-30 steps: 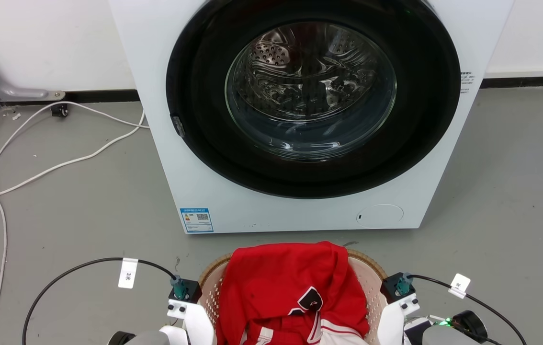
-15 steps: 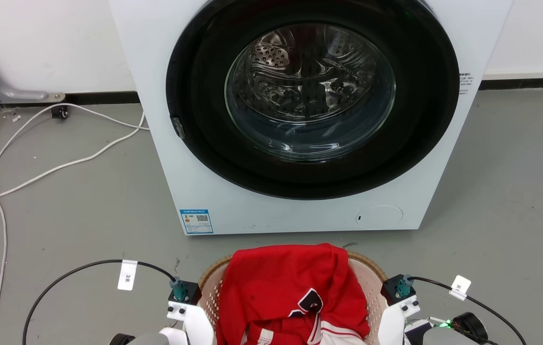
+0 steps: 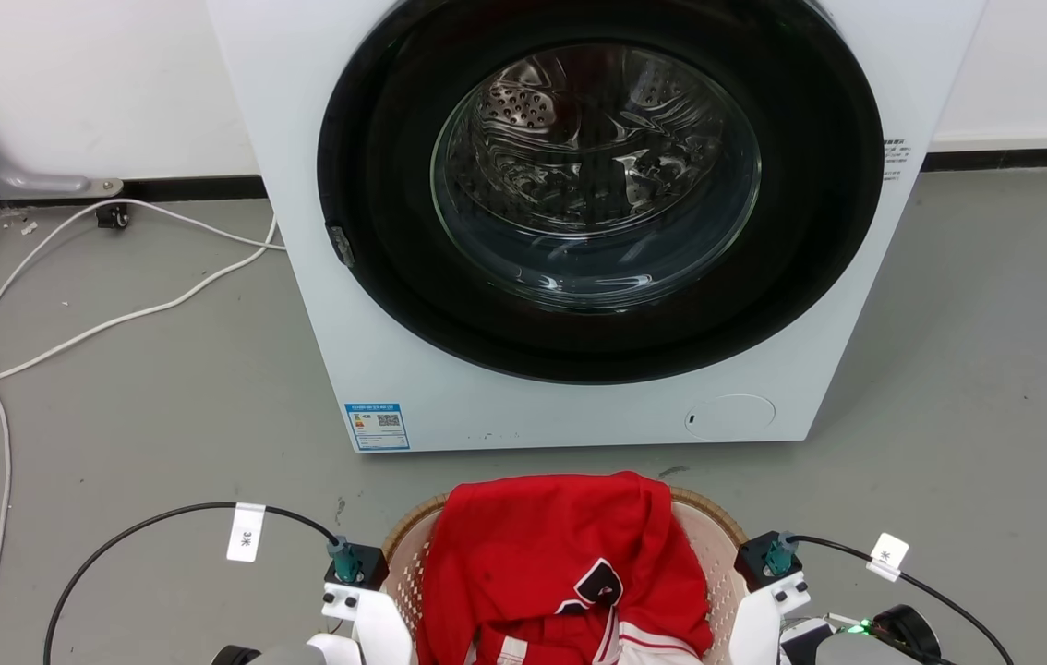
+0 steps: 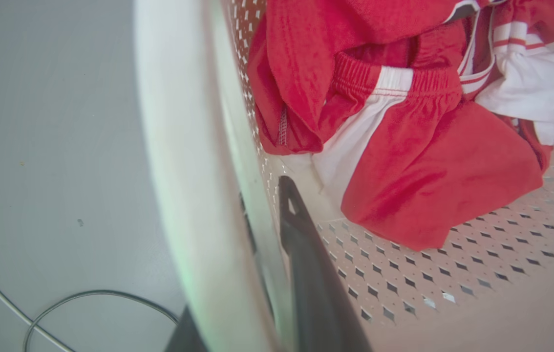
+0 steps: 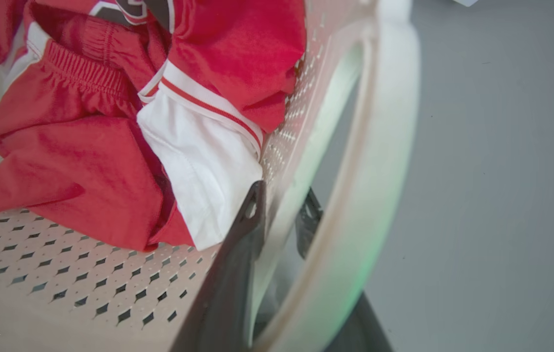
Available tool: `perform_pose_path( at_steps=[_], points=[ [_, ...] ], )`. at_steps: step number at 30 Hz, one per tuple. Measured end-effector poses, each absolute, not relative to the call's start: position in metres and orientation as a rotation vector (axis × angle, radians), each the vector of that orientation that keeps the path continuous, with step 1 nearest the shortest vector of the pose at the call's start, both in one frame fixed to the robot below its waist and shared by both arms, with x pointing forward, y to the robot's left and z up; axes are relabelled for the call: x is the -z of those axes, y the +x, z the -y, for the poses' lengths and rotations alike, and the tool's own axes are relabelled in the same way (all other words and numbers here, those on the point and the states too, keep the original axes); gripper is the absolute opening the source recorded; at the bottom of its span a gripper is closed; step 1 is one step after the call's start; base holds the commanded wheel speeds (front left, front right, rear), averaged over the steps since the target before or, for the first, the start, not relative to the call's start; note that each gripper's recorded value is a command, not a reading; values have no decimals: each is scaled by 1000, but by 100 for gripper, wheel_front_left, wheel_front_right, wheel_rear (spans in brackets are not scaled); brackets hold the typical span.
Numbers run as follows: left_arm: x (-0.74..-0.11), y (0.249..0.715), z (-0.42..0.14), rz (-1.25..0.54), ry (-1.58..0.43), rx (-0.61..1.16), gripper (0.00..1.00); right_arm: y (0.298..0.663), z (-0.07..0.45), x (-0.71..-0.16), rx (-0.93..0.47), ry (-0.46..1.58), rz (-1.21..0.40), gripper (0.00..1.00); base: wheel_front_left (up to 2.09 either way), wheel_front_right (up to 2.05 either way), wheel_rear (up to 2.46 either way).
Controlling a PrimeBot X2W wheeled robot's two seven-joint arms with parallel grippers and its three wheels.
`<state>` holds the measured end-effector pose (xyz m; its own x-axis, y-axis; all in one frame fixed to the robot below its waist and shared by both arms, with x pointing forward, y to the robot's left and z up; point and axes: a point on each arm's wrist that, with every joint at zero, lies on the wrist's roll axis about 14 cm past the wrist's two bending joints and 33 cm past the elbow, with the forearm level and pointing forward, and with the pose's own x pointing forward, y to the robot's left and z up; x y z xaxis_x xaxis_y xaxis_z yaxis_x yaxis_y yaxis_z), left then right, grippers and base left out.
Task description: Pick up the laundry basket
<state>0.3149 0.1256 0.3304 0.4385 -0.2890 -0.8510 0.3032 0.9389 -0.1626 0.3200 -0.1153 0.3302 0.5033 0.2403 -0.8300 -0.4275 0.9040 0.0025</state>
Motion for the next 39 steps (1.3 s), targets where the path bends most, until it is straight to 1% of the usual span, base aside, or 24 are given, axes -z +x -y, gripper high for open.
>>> perform_pose_path(
  at_steps=[39],
  points=[
    [-330, 317, -124, -1061, 5, 372, 0, 320, 118, -330, -400, -201, -968, 0, 0, 0, 0]
  ],
)
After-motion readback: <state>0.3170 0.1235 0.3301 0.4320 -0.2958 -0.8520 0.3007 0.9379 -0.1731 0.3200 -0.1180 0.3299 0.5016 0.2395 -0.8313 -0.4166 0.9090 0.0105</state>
